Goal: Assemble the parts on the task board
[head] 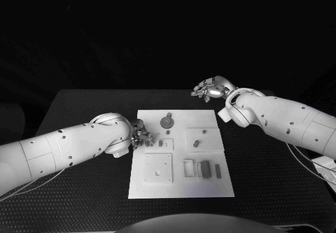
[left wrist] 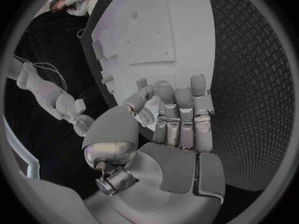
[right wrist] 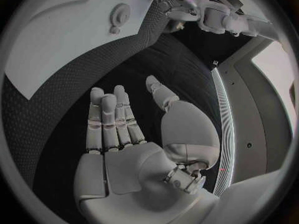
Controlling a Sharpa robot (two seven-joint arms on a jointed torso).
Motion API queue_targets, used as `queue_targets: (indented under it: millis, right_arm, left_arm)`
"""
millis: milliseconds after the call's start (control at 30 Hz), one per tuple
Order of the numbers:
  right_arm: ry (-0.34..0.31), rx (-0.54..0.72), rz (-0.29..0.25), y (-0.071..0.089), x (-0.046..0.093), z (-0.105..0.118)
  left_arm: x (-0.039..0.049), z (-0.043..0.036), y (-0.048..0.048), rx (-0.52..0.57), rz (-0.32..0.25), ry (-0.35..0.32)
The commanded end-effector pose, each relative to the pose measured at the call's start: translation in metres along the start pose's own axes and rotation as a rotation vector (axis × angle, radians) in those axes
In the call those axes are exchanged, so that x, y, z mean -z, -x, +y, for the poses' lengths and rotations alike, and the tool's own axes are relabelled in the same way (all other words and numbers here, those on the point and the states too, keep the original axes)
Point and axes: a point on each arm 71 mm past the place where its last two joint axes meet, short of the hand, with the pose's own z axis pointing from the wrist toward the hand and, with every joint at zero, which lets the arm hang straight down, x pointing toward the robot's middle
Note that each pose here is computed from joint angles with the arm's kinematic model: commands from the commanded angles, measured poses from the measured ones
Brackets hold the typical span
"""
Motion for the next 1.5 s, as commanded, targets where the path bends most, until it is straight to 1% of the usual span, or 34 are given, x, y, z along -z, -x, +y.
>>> queue_targets:
  millis: [33, 200, 367, 533, 767, 1033, 1167, 1367, 1500]
  right_arm:
    - [0.008, 0.0, 0.012, -0.0013, 0.0, 0.0009]
    - [0.008, -0.001, 0.012, -0.0014, 0.0, 0.001]
    - [0.008, 0.0, 0.012, -0.0014, 0.0, 0.0009]
    - [0.007, 0.0, 0.012, -0.0013, 0.0, 0.0008]
    - [0.007, 0.0, 0.011, -0.0012, -0.0001, 0.0008]
    - [0.008, 0.0, 0.011, -0.0015, -0.0004, 0.001]
    - [0.008, 0.0, 0.011, -0.0014, -0.0004, 0.0009]
    - [0.008, 0.0, 0.012, -0.0016, -0.0003, 0.001]
    - [0.007, 0.0, 0.009, -0.0011, -0.0001, 0.0007]
  left_arm:
    - [-0.0012, -0.0035, -0.0091, -0.057, 0.029, -0.005]
    - [-0.0015, -0.0033, -0.0076, -0.067, 0.026, -0.003]
    - [-0.0014, -0.0047, -0.0097, -0.088, 0.05, -0.005]
    - [-0.0012, -0.0043, -0.0106, -0.112, 0.064, -0.004]
    - [-0.0011, -0.003, -0.0098, -0.123, 0.056, 0.002]
    - [-0.0015, -0.0033, -0.0096, -0.118, 0.053, 0.003]
    - [-0.002, -0.0033, -0.0092, -0.106, 0.049, 0.005]
    - [-0.0025, -0.0058, -0.0093, -0.085, 0.042, 0.001]
    - [-0.0028, -0.0047, -0.0077, -0.058, 0.027, 0.005]
